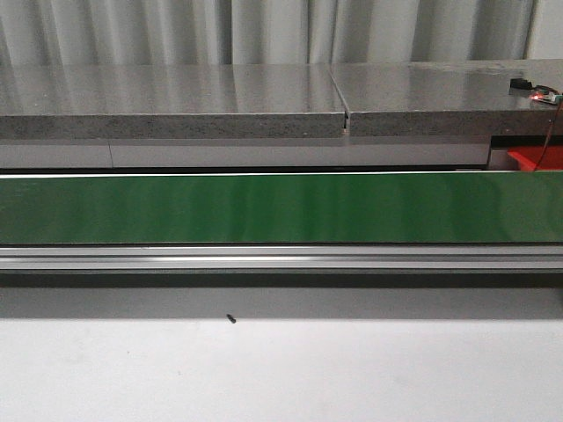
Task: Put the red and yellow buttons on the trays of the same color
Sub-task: 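Withdraw the open right gripper back above the belt's far end, then move the left gripper over a red push-button on the table, then grasp the red push-button with the left gripper and lift it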
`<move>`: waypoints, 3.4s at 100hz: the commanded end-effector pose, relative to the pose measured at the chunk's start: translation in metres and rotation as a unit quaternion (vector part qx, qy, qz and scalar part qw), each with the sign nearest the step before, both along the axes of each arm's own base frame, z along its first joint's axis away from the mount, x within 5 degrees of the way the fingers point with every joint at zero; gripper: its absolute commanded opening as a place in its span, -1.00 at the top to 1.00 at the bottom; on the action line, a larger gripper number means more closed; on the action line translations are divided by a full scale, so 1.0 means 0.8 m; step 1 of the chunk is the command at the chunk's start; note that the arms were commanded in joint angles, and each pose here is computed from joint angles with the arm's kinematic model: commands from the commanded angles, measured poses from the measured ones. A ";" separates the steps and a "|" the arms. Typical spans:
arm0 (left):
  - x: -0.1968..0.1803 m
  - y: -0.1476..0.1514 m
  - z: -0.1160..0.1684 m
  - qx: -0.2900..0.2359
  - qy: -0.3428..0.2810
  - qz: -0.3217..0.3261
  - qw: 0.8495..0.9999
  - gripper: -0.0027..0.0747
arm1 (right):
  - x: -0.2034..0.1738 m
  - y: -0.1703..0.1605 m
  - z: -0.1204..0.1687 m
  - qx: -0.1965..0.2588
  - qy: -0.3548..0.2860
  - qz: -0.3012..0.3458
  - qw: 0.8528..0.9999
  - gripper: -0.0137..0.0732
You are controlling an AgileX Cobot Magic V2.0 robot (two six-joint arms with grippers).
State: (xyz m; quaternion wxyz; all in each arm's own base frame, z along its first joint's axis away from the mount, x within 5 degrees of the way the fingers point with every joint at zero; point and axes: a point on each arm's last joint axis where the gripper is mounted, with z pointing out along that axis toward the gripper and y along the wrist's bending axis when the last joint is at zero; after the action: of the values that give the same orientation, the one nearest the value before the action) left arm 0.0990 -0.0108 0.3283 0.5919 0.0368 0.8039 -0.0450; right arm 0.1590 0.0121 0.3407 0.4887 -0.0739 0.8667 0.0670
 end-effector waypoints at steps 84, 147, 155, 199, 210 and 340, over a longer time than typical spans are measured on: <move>0.143 0.118 0.001 -0.082 0.150 0.246 0.954 -0.67 | 0.001 -0.001 0.017 0.001 -0.042 -0.007 0.999 0.84; 0.240 0.186 -0.054 -0.090 0.222 0.278 0.930 -0.67 | 0.001 -0.001 0.017 0.001 -0.042 -0.007 0.999 0.84; 0.245 0.199 -0.057 -0.091 0.224 0.287 0.927 -0.67 | 0.001 -0.001 0.017 0.001 -0.042 -0.007 0.999 0.84; 0.291 0.235 -0.095 -0.078 0.254 0.292 0.919 -0.67 | 0.001 -0.001 0.017 0.001 -0.042 -0.007 0.999 0.84; 0.301 0.240 -0.105 -0.079 0.259 0.292 0.917 -0.67 | 0.001 -0.001 0.017 0.001 -0.042 -0.007 0.999 0.84; 0.372 0.249 -0.151 -0.073 0.281 0.268 0.919 -0.09 | 0.001 -0.001 0.017 0.001 -0.042 -0.007 0.999 0.84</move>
State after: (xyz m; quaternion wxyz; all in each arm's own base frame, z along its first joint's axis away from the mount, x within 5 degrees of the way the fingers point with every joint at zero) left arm 0.3925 0.1879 0.1735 0.2771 -0.2427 0.9289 0.0374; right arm 0.1590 0.0120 0.3406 0.4884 -0.0743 0.8669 0.0665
